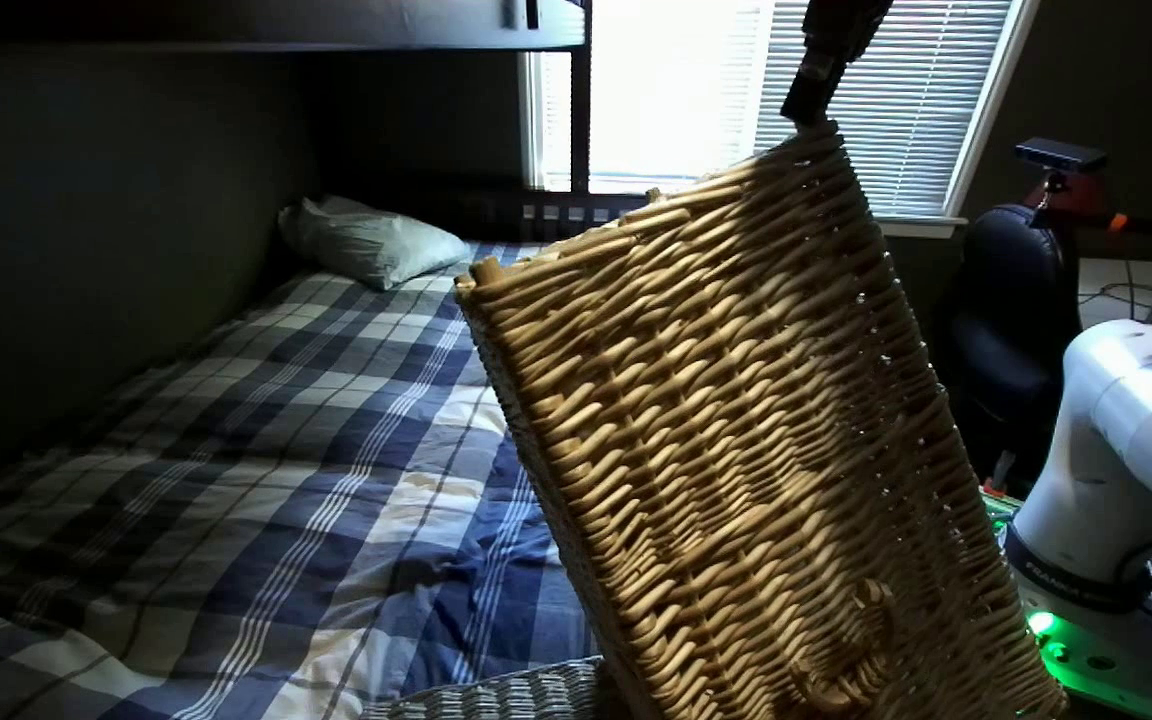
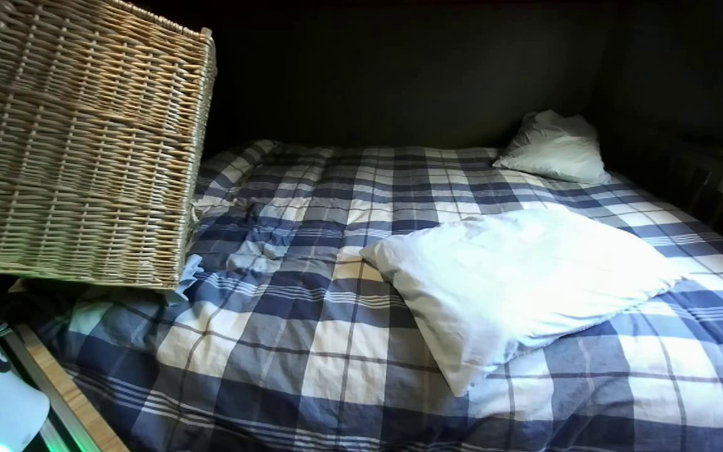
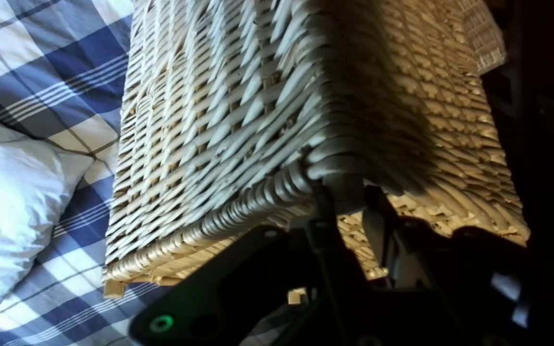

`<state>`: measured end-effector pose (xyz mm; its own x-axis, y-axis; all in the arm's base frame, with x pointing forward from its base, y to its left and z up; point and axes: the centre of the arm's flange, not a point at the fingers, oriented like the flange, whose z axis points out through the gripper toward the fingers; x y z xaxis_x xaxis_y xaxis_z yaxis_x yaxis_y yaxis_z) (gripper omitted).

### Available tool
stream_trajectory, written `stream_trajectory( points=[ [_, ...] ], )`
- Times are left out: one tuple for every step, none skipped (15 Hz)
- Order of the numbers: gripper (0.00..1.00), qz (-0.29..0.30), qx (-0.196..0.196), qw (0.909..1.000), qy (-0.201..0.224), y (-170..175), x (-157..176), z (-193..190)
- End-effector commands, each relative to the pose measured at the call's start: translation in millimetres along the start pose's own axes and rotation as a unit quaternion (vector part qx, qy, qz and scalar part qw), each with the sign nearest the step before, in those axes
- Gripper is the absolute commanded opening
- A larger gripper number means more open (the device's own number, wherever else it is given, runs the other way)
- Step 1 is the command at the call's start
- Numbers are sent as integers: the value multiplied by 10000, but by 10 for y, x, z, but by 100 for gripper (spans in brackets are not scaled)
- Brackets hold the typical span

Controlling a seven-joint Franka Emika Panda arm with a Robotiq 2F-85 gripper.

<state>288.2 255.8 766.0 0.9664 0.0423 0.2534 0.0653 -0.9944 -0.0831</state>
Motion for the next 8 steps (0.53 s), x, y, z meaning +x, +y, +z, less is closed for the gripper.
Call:
stream_trajectory(
  points=[
    [5,-538,649,9959,-331,-85,31,-593],
    [5,-673,702,9940,-498,-112,11,-656],
    [5,-800,747,9918,-655,-135,-7,-711],
    [5,-908,796,9893,-815,-158,-21,-770],
    [5,-1002,837,9868,-962,-177,-37,-821],
    [5,-1091,885,9838,-1114,-198,-47,-873],
    [5,-1185,933,9805,-1259,-206,-54,-912],
    [5,-1266,981,9771,-1402,-204,-56,-947]
  ],
)
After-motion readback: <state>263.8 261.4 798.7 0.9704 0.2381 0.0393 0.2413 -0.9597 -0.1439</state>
